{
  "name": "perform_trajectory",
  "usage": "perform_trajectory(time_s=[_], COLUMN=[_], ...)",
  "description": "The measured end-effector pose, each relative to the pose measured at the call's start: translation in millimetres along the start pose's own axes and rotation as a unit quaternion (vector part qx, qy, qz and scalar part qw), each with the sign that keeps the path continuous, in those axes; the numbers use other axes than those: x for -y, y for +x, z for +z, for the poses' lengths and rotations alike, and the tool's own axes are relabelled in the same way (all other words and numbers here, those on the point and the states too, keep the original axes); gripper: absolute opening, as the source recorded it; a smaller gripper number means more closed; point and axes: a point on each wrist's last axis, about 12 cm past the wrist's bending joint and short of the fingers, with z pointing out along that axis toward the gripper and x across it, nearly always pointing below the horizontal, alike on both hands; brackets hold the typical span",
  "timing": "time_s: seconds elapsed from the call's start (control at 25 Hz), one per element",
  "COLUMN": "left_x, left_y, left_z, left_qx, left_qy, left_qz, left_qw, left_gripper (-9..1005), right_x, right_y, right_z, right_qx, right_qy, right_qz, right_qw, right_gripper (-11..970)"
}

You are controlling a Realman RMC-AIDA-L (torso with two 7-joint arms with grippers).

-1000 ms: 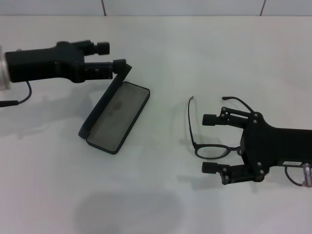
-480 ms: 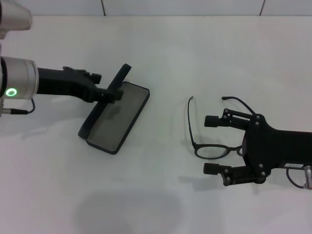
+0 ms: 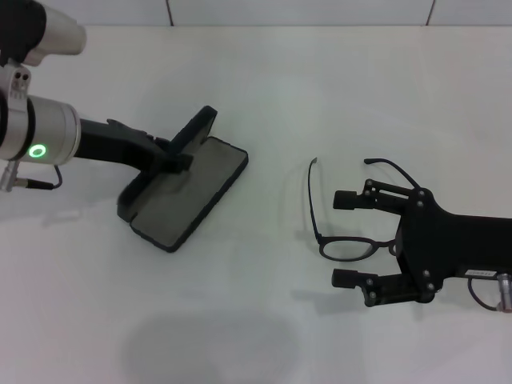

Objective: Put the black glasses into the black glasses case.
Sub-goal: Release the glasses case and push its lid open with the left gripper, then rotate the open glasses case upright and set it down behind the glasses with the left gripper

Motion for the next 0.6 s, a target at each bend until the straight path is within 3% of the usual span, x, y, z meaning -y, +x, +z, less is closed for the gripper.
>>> perform_trajectory(time_s=[0.36, 0.6], left_x=[3.4, 8.3], left_y=[-6, -22], left_z=[3, 3], left_qx=[-0.018, -0.011], left_qy=[-0.009, -0.013], left_qz=[0.053, 0.098], left_qw=[0.998, 0.995], left_gripper=[422, 299], right_x=[-4.5, -10.1], right_y=[3, 5], right_z=[-2, 0], right_qx=[-0.001, -0.001], right_qy=[0.000, -0.013], right_qz=[0.002, 0.003], right_qw=[1.000, 1.000], right_gripper=[870, 870])
